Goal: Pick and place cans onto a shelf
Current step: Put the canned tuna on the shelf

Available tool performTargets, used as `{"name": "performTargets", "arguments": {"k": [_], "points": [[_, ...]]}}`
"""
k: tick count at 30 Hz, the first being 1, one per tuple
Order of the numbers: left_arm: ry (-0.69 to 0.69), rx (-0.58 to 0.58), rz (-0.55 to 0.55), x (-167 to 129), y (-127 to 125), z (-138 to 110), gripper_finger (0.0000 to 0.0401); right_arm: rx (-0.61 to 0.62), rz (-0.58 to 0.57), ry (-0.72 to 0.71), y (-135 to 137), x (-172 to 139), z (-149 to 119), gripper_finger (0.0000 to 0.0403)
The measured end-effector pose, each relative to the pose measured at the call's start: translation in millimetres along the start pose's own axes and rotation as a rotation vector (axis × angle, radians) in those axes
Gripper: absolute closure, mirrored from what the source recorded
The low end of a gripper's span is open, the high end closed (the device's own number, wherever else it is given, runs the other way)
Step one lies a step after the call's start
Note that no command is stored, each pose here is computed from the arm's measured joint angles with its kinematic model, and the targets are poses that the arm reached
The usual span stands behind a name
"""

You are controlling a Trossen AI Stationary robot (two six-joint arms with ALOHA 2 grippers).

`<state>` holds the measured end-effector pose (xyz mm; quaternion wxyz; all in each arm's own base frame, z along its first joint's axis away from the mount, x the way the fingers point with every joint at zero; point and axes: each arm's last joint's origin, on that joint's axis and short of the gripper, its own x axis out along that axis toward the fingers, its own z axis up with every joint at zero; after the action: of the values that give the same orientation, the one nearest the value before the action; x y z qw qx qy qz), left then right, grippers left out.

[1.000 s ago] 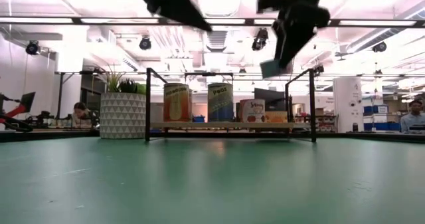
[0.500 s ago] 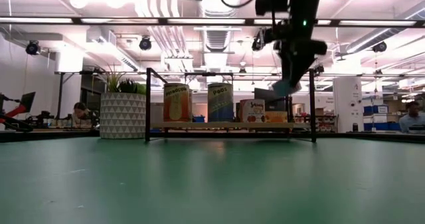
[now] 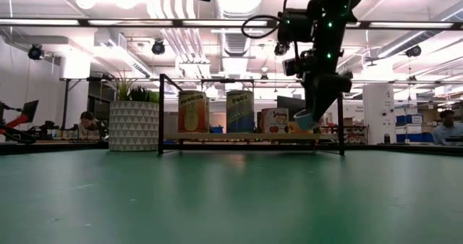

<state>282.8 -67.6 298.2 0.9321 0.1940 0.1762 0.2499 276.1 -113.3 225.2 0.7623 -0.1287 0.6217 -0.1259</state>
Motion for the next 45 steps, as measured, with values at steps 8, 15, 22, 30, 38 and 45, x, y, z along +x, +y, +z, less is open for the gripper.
{"name": "performTargets", "arguments": {"k": [8,15,22,30,38,45], "points": [[0.005,0.024,0.022,0.0,0.7,-0.1,0.0401,0.017,-0.021,-0.023,-5.1,10.6,-4.5,0.0120],[0.005,0.026,0.022,0.0,0.7,0.0,0.0401,0.030,-0.023,-0.017,-8.2,11.8,-6.4,0.0084],[0.005,0.026,0.022,0.0,0.7,0.0,0.0401,0.026,-0.022,-0.014,-8.1,11.4,-6.8,0.0059],[0.006,0.026,0.022,0.0,0.7,-0.1,0.0401,0.014,-0.059,-0.033,-9.1,-3.3,-9.9,0.0075],[0.006,0.027,0.022,0.0,0.7,-0.1,0.0401,0.050,-0.059,-0.038,-16.2,-23.1,-6.9,0.0079],[0.006,0.027,0.021,0.0,0.7,-0.1,0.0401,0.044,-0.050,-0.012,-18.2,-13.4,-4.0,0.0186]]}}
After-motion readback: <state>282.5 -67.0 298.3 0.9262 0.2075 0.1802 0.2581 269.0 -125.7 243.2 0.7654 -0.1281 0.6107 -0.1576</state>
